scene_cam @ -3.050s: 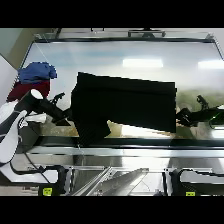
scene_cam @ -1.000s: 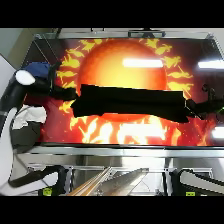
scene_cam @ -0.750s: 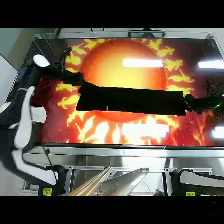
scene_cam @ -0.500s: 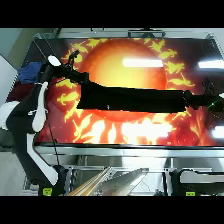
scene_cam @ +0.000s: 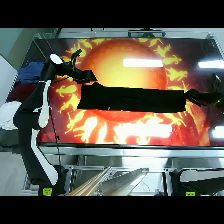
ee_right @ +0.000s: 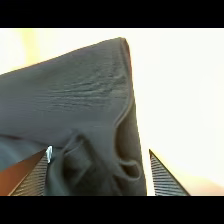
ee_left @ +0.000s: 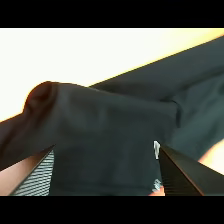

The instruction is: Fold the shirts.

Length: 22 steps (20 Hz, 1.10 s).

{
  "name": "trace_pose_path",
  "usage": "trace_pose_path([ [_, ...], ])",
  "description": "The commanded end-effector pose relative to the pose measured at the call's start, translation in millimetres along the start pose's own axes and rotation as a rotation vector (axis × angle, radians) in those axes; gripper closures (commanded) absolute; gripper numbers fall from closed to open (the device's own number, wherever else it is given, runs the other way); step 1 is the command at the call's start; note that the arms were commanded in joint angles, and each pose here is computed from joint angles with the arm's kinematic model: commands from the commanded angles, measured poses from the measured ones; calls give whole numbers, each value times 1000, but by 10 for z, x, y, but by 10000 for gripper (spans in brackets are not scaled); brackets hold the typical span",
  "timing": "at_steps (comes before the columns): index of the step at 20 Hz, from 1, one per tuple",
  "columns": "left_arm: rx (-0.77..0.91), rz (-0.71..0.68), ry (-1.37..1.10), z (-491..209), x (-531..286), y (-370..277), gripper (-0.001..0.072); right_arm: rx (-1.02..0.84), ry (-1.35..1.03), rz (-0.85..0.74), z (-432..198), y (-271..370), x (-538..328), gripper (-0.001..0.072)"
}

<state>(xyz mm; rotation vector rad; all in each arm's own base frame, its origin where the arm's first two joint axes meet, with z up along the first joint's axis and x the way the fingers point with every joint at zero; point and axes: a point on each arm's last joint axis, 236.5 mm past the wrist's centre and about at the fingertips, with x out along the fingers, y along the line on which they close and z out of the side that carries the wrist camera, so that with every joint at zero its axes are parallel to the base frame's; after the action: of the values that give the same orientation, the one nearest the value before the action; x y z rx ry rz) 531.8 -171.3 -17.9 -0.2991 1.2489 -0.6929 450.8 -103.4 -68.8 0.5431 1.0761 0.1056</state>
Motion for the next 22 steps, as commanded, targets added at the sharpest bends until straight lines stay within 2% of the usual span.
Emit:
trace_pose_path([
  [1, 14, -36, 27, -80, -190, -194, 1, -21, 122, 62, -218, -1, 214, 2],
  [5, 45, -48, 48, -148, -385, -376, 1, -17, 219, 258, -378, 286, 373, 17],
  [6, 55, -50, 51, -155, -402, -429, 2, -28, 223, 323, -377, 405, 367, 177],
  [7, 63, -52, 52, -157, -406, -477, 46, -36, 218, 379, -360, 509, 348, 406],
  [8, 64, -54, 51, -156, -414, -505, 191, -40, 209, 423, -326, 601, 314, 564],
  [9, 70, -73, 54, -159, -379, -599, 400, -39, 205, 455, -291, 680, 265, 690],
  [10, 73, -100, 51, -151, -353, -685, 611, -52, 210, 488, -255, 766, 187, 687],
  [11, 84, -125, 53, -151, -304, -797, 700, -59, 215, 520, -205, 856, 90, 687],
  [14, 120, -184, 86, -213, 130, -1194, 682, -97, 207, 615, 20, 1223, -372, 687],
  [18, 83, -183, 70, -291, 1227, -1639, 683, -181, 106, 746, 324, 1893, -1213, 687],
  [22, 40, -168, 0, -452, 2156, -2031, 684, -251, 87, 752, 256, 2269, -1533, 687],
])
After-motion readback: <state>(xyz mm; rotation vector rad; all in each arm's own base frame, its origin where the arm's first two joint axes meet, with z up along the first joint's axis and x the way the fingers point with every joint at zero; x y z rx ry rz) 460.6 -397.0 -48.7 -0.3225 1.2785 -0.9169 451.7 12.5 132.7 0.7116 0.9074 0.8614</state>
